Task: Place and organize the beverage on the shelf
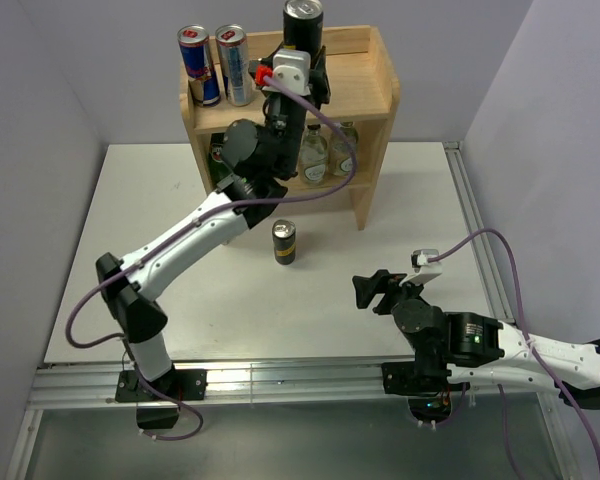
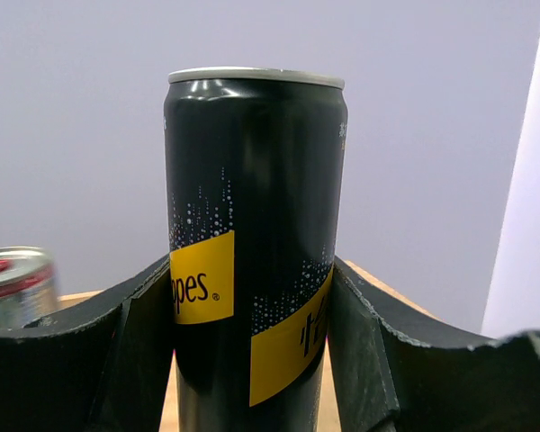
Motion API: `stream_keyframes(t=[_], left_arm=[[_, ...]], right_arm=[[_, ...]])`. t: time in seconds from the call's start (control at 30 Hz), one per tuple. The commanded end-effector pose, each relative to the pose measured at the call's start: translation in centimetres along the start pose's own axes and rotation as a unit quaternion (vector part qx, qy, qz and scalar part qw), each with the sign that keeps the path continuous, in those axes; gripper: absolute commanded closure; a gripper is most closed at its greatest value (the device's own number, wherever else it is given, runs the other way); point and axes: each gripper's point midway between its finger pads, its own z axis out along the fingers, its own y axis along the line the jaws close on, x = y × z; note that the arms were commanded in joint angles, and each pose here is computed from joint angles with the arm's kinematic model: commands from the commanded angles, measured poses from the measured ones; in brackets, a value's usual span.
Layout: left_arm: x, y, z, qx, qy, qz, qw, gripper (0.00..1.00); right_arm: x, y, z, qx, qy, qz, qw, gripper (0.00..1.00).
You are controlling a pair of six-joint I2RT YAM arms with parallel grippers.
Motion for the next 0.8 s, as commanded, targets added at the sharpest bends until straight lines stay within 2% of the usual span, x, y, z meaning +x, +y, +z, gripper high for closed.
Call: stream_keyframes(t=[0.0, 0.4, 0.77], left_arm=[[-5.9, 1.0, 2.2, 0.011, -0.1, -0.054, 0.993, 1.0], [-0.3, -0.2, 5.6, 0.017, -0.094, -0.079, 0.992, 1.0], [4.5, 0.3, 4.5, 0.004, -0.06, -0.061, 0.996, 1.0]], right_arm=[[-0.5, 0.4, 0.0, -0.007, -0.011, 0.015, 1.0, 0.18], [-0.4, 0.5, 0.1, -0.005, -0.009, 0.007, 1.0, 0.18], [-0.2, 0.7, 0.2, -0.005, -0.006, 0.002, 1.0, 0.18]])
